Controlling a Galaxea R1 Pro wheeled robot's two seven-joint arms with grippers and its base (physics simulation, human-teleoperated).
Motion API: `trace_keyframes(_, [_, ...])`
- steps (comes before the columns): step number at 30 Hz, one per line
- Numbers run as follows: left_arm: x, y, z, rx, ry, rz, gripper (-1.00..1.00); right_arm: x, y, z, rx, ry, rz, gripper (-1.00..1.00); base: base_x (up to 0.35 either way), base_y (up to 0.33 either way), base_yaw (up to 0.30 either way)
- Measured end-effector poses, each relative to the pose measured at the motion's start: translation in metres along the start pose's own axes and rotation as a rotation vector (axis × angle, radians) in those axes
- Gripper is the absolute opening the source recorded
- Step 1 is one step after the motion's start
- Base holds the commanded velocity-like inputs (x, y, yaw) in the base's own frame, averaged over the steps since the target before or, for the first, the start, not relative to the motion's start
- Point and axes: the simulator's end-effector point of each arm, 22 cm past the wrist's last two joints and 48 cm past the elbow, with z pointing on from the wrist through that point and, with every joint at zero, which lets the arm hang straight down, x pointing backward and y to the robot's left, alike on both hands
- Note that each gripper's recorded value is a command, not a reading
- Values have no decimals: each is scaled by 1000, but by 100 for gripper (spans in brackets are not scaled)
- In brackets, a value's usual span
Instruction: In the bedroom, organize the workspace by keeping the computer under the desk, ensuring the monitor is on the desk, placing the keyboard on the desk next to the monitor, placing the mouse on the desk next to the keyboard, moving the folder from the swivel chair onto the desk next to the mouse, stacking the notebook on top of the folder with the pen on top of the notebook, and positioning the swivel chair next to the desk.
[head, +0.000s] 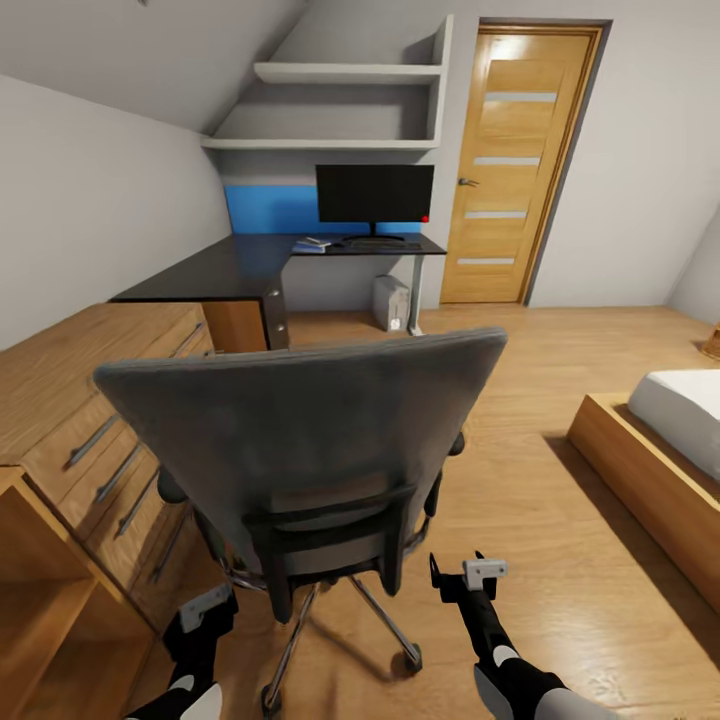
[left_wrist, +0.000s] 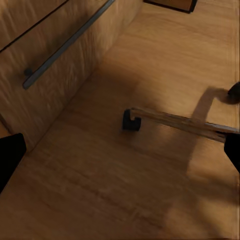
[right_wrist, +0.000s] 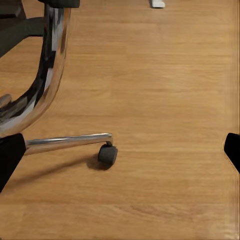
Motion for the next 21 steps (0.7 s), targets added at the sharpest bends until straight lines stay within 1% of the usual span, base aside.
trace_keyframes(2, [0, -3, -1, 9, -1, 6, 100, -1, 0, 0, 0, -2, 0, 100, 28, 0, -204])
trace_keyframes(4, [-1, -2, -1, 0, -2, -6, 100, -2, 0, 0, 0, -4, 0, 100, 101, -28, -208])
trace_keyframes(9, [-3, -3, -2, 2, -6, -7, 100, -5, 0, -1, 1, -8, 0, 100, 239, -97, -196])
trace_keyframes(12, [-4, -5, -2, 11, -7, 1, 100, -5, -1, -1, 2, -8, 0, 100, 302, -48, -66])
trace_keyframes(17, [-4, 0, -2, -7, -7, -15, 100, -4, -2, -1, 3, -6, -1, 100, 316, -10, -14])
trace_keyframes(21, [-4, 1, -2, -10, -6, -18, 100, -4, -1, -1, 2, -6, -2, 100, 321, 0, -1])
